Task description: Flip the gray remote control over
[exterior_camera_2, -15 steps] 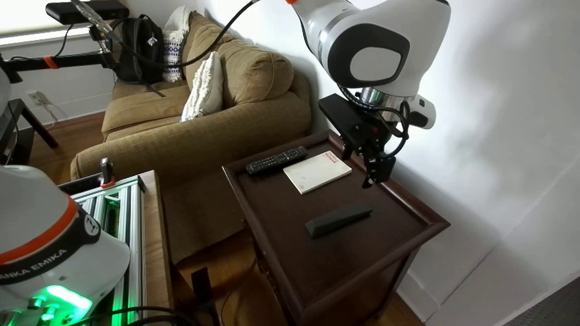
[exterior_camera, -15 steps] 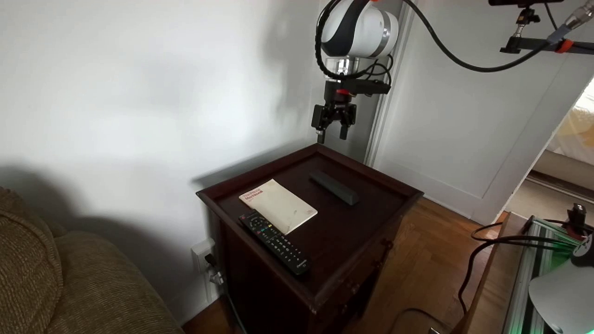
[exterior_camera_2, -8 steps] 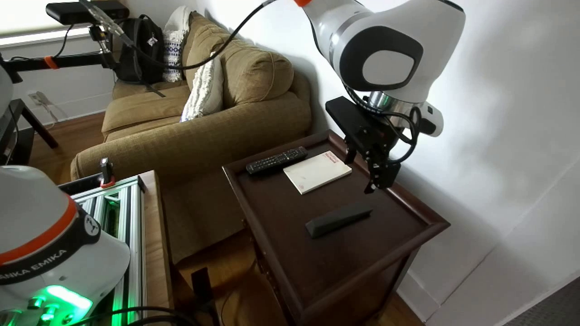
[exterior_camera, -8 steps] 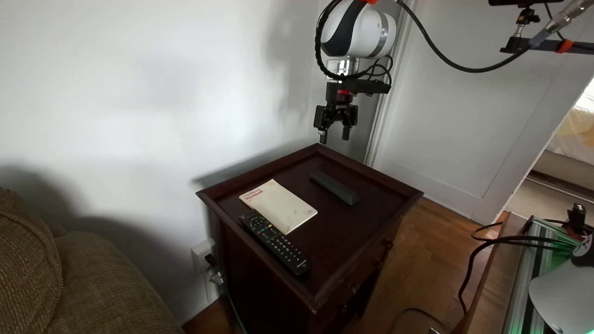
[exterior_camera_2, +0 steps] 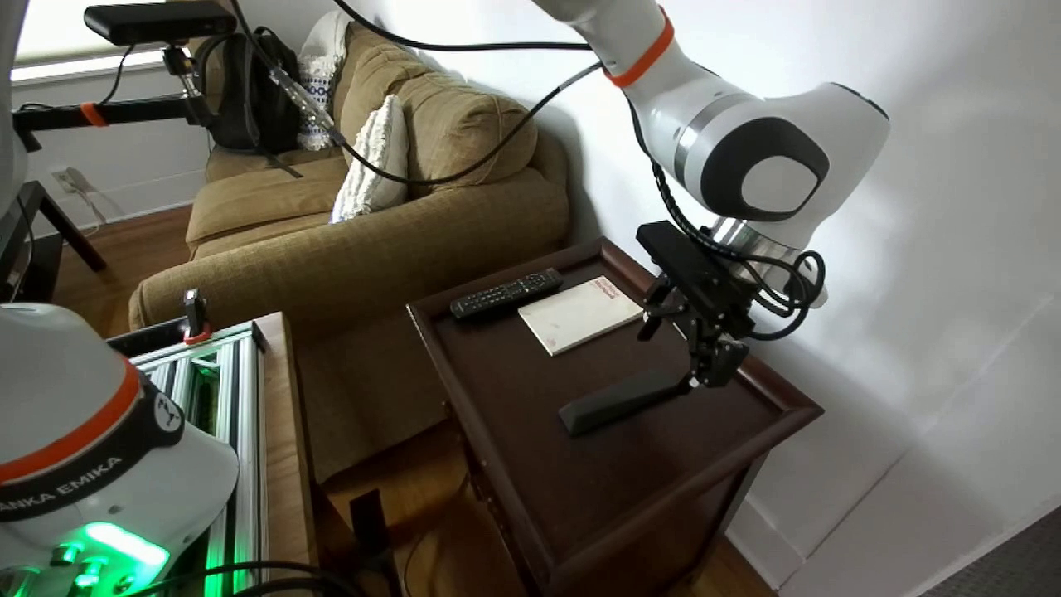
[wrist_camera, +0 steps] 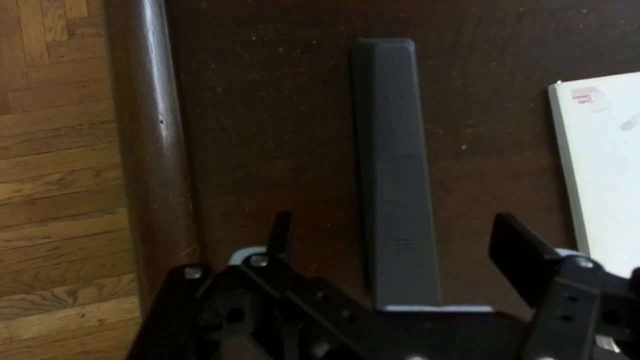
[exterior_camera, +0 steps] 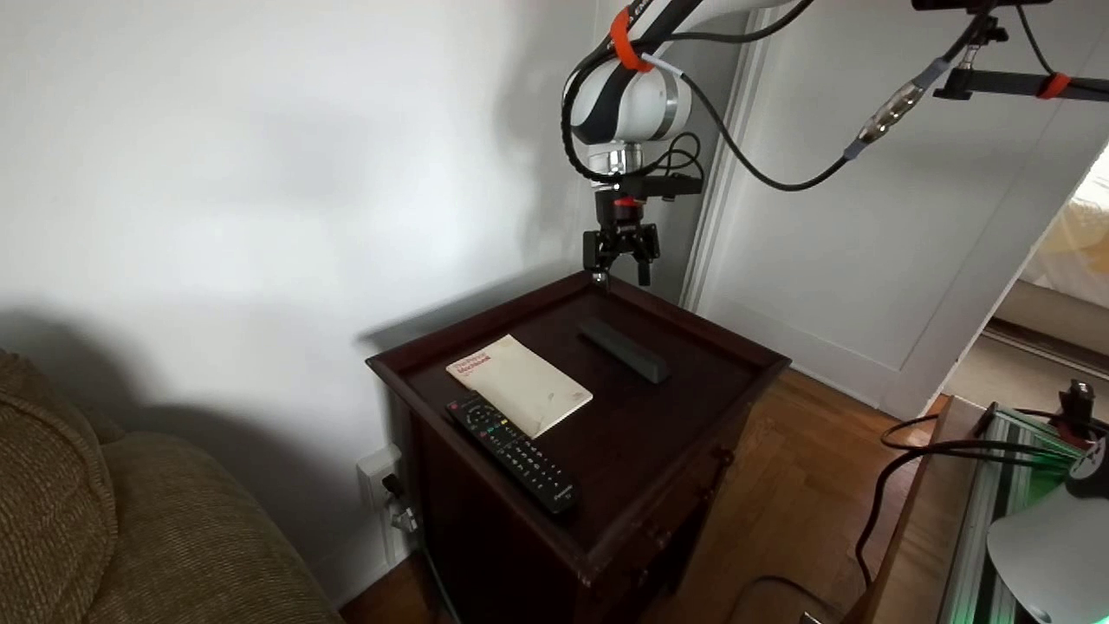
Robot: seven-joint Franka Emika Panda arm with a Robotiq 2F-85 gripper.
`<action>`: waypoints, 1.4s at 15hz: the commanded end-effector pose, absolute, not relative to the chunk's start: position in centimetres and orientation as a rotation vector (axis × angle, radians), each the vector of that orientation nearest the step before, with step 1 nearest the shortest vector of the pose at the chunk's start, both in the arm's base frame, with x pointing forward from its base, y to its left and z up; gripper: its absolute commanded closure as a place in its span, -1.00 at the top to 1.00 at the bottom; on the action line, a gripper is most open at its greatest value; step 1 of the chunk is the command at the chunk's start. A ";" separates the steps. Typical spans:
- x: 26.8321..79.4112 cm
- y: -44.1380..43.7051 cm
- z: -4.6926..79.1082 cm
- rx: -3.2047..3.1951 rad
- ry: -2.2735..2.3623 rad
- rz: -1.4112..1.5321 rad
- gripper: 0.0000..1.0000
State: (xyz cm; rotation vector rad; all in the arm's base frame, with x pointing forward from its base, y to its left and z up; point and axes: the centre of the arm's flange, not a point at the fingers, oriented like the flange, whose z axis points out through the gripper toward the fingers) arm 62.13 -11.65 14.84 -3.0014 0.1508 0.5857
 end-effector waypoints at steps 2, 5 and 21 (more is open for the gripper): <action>66.2 -11.6 10.2 -3.031 0.154 0.703 1.00; 67.0 -10.9 8.9 -3.031 0.154 0.713 1.00; 69.7 -9.1 5.7 -2.966 0.057 0.852 0.31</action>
